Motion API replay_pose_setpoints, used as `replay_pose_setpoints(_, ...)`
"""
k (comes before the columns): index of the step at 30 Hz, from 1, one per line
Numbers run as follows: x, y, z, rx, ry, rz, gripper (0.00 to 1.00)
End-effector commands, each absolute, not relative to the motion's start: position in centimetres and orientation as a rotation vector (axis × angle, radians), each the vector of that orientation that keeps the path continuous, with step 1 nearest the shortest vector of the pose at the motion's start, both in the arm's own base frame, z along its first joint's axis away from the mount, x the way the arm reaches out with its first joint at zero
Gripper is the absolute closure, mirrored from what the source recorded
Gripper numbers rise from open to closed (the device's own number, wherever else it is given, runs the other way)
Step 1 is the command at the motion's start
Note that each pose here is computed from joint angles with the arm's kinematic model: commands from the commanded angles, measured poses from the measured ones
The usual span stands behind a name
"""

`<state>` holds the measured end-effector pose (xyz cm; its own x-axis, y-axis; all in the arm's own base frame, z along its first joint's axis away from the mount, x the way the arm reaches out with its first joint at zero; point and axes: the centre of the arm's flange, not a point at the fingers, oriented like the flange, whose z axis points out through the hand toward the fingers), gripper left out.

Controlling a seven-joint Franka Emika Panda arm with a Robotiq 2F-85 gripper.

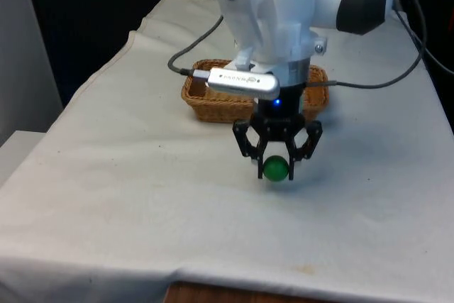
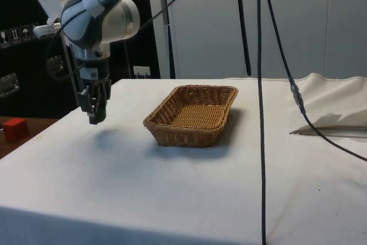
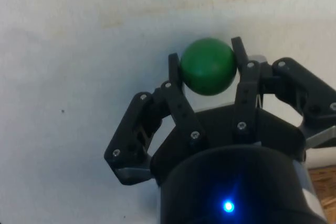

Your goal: Pick up the ball and place it into the basket.

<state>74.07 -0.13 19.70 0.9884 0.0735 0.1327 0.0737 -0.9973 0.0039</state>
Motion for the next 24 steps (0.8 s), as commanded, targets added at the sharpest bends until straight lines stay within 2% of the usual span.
replay_pose_setpoints(1, 73.6, -0.1, 20.5, -3.136, -0.115, -0.209, 1.0)
replay_pose_setpoints(2, 73.9, -0.1, 20.0, -3.131, -0.115, -0.207, 1.0)
replay_pose_setpoints(10, 72.1, -0.2, 23.3, -3.137, -0.119, -0.204, 1.0)
replay_pose_setpoints(24, 69.9, -1.1, 26.3, -3.129, -0.095, -0.19, 1.0)
